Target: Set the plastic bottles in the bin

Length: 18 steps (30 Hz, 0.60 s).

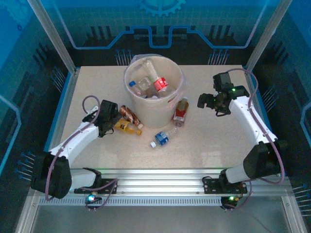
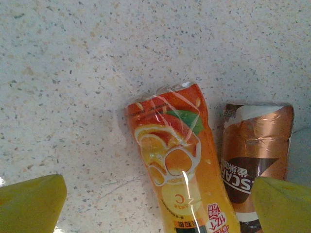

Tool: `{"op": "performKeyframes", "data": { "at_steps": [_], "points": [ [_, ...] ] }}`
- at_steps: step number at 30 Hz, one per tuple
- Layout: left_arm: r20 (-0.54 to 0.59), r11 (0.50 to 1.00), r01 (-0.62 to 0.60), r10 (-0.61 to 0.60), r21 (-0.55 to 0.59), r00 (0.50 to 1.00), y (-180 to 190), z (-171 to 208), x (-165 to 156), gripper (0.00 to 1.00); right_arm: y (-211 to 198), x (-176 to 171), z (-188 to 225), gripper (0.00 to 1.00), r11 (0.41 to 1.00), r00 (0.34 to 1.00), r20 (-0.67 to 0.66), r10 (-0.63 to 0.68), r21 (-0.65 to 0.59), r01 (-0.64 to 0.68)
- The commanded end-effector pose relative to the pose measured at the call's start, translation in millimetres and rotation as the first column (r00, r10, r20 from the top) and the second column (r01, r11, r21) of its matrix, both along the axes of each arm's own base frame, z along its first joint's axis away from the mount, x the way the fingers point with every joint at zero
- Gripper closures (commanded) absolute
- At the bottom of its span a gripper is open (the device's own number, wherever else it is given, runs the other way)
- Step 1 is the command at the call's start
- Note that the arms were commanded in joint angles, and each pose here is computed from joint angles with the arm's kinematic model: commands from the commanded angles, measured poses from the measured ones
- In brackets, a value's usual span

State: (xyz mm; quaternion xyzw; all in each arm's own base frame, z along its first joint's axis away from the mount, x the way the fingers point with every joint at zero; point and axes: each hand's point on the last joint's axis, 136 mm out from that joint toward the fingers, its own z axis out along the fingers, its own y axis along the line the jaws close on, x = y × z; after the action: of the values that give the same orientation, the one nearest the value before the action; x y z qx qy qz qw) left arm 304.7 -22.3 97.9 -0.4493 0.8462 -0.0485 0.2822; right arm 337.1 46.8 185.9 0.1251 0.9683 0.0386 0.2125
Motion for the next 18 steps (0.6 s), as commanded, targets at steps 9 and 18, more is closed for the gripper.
{"op": "performKeyframes", "data": {
  "at_steps": [9,18],
  "points": [
    [-0.016,0.995,-0.03,0.028,-0.099,0.999,-15,-28,19,0.01,-4,-3,-1,0.0,0.999,0.999,0.003,-0.034,0.015,0.034],
    [-0.064,0.992,-0.037,0.029,-0.121,0.998,-20,-47,21,0.01,-4,-3,-4,0.0,0.999,0.999,-0.001,-0.036,0.02,0.036]
  ]
}}
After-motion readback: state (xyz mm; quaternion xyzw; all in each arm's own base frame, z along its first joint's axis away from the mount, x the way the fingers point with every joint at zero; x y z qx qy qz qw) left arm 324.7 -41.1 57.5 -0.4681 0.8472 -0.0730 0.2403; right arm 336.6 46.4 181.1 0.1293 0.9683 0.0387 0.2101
